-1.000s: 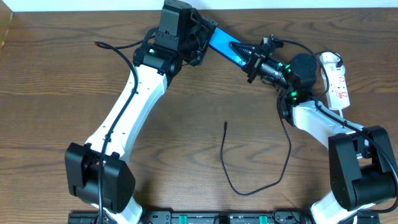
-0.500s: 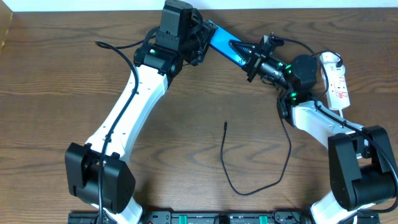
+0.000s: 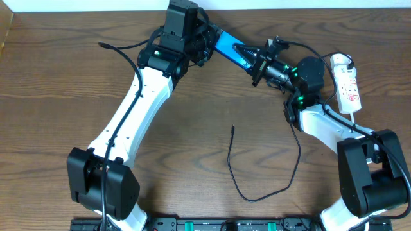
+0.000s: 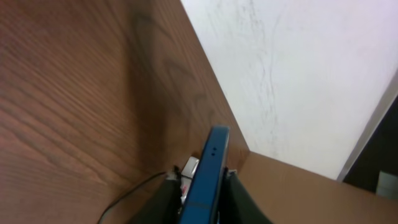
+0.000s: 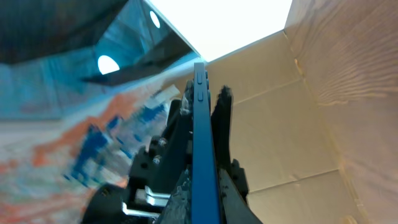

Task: Plug charger to phone and switch on socket
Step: 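Raise the phone with both grippers, tilting it toward the power strip, then open the right gripper to release the phone and pull it away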

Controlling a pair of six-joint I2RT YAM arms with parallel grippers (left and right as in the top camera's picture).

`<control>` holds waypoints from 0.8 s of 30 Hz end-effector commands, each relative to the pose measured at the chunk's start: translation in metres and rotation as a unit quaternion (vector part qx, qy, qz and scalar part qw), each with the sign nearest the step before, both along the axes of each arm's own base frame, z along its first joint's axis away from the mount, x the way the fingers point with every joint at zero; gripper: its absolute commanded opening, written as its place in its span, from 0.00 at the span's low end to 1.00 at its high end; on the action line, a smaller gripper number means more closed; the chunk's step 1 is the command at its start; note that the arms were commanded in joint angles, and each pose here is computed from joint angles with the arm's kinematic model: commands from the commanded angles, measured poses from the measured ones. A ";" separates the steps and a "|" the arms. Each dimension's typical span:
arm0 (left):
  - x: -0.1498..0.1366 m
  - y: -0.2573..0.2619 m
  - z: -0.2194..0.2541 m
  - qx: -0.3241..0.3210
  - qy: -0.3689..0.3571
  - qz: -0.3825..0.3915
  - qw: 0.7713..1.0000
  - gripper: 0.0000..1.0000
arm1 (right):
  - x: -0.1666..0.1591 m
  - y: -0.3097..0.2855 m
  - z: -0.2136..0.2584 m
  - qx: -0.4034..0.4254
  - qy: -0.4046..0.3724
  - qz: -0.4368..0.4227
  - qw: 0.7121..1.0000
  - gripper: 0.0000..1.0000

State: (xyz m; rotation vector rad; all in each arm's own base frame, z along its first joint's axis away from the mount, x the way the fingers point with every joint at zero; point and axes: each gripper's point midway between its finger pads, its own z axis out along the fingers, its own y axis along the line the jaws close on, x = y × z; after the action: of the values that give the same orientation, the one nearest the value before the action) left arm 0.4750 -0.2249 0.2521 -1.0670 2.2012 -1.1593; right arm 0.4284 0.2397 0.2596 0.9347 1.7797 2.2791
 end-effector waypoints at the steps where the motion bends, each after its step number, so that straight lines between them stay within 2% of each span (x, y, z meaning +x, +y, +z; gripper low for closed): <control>1: -0.002 0.002 -0.006 0.006 0.010 0.007 1.000 0.12 | -0.002 0.003 0.019 -0.005 -0.051 0.000 0.999 0.01; 5: -0.002 0.002 -0.006 0.006 0.010 0.006 1.000 0.08 | -0.002 0.003 0.019 -0.005 -0.050 0.000 0.999 0.01; 14: -0.002 0.002 -0.006 0.006 0.011 0.006 1.000 0.07 | -0.002 0.003 0.019 -0.005 -0.050 -0.001 0.999 0.05; 24: -0.002 0.003 -0.006 0.006 0.010 0.007 1.000 0.07 | -0.002 0.003 0.019 -0.005 -0.050 -0.001 0.999 0.24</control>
State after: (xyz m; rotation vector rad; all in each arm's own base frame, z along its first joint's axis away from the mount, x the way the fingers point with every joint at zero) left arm 0.4741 -0.2237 0.2500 -1.0905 2.2033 -1.1529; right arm 0.4273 0.2404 0.2622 0.8991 1.7755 2.2764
